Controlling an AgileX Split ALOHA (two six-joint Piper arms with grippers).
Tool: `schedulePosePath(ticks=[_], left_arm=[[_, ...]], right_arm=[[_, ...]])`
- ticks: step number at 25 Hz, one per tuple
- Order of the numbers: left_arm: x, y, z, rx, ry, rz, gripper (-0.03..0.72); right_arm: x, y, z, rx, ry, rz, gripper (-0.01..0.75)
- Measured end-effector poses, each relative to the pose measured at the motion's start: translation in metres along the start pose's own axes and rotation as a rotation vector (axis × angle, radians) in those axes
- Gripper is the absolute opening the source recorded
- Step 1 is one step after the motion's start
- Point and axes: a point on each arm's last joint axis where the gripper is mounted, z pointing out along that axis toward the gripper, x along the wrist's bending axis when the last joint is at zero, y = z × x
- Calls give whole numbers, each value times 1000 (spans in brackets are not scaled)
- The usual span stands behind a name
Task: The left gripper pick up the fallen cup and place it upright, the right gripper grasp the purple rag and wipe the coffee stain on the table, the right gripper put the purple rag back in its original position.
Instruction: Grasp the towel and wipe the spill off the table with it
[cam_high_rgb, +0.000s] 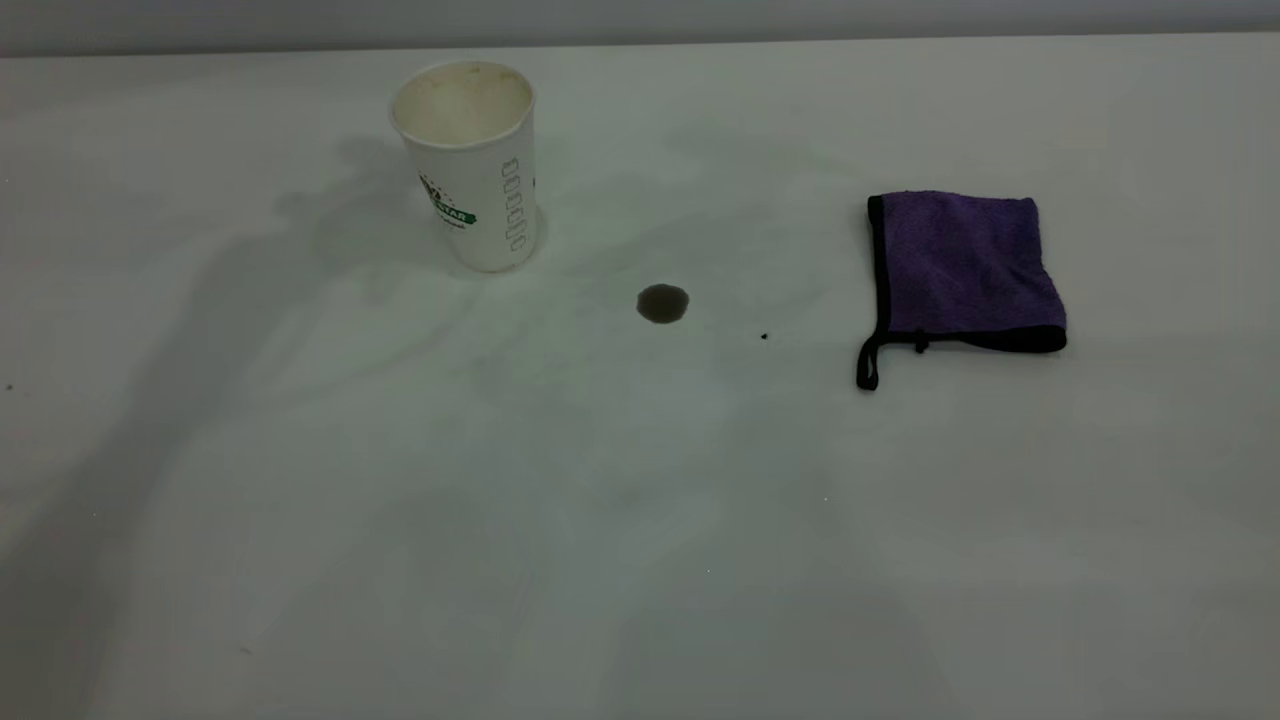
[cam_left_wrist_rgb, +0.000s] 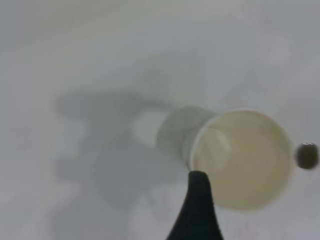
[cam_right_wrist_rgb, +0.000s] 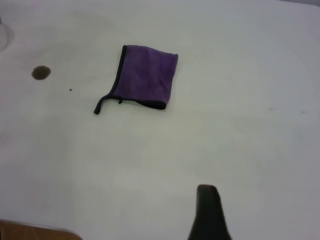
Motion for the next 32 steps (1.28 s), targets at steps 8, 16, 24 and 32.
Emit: schedulePosePath(ticks=[8, 16, 24, 32], left_arm=[[-9, -29, -156, 49, 31, 30, 652], [-9, -79, -248, -88, 151, -49, 617], [-24, -168, -271, -70, 284, -180, 511], [-53, -259, -291, -187, 307, -183, 448]], right_arm=[[0, 0, 0, 0, 0, 0, 588], [0, 0, 0, 0, 0, 0, 588], [0, 0, 0, 0, 0, 0, 588], [0, 0, 0, 0, 0, 0, 588]])
